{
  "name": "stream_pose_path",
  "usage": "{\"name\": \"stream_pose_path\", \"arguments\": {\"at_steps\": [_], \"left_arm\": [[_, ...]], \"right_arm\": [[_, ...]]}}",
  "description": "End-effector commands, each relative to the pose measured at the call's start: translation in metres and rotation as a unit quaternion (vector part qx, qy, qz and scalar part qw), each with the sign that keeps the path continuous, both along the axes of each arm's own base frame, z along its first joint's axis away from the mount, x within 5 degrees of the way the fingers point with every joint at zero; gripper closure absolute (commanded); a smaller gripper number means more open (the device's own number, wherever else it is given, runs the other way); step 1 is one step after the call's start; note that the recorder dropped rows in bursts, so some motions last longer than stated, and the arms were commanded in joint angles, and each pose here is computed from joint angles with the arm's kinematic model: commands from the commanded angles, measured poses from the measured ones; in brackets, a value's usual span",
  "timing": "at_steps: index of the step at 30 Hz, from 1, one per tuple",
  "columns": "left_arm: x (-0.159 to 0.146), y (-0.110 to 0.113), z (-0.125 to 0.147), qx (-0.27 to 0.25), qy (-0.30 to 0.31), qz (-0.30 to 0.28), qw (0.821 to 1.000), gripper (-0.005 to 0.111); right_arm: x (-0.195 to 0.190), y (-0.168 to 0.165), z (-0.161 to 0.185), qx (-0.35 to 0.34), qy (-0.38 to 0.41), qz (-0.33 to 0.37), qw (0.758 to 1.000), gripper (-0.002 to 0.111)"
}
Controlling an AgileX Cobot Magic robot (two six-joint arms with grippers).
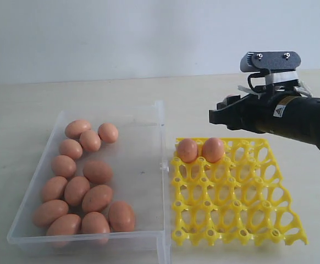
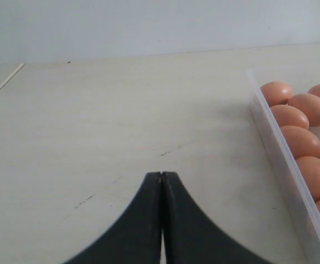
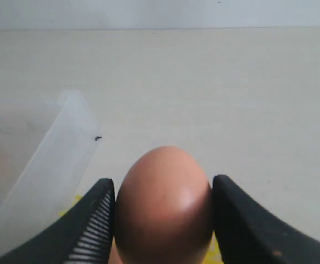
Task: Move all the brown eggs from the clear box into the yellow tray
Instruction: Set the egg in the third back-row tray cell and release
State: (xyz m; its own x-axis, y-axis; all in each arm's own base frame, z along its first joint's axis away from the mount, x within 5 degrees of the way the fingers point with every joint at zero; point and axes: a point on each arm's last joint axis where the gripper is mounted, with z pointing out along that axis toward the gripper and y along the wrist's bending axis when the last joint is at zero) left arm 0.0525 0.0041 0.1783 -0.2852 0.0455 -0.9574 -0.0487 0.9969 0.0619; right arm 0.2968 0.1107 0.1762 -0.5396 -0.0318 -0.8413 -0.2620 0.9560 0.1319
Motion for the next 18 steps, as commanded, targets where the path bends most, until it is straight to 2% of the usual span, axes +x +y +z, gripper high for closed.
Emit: {"name": "stream_pose_path", "arguments": {"at_steps": [1, 8, 18], "left_arm": [[0.0, 0.0, 0.002, 0.003, -0.002, 0.001, 1.0, 0.107], [0.0, 0.0, 0.002, 0.003, -0.002, 0.001, 1.0, 0.107], [0.0, 0.0, 0.002, 0.003, -0.002, 0.001, 1.0, 0.107]], "right_arm": [[0.005, -0.007, -0.012, 0.0, 0.006, -0.014, 1.0, 0.108], [0.009, -0.005, -0.038, 0.003, 0.038, -0.023, 0.999, 0.108], [0.011, -0.005, -0.052, 0.003, 0.046, -0.026, 0.999, 0.108]]}}
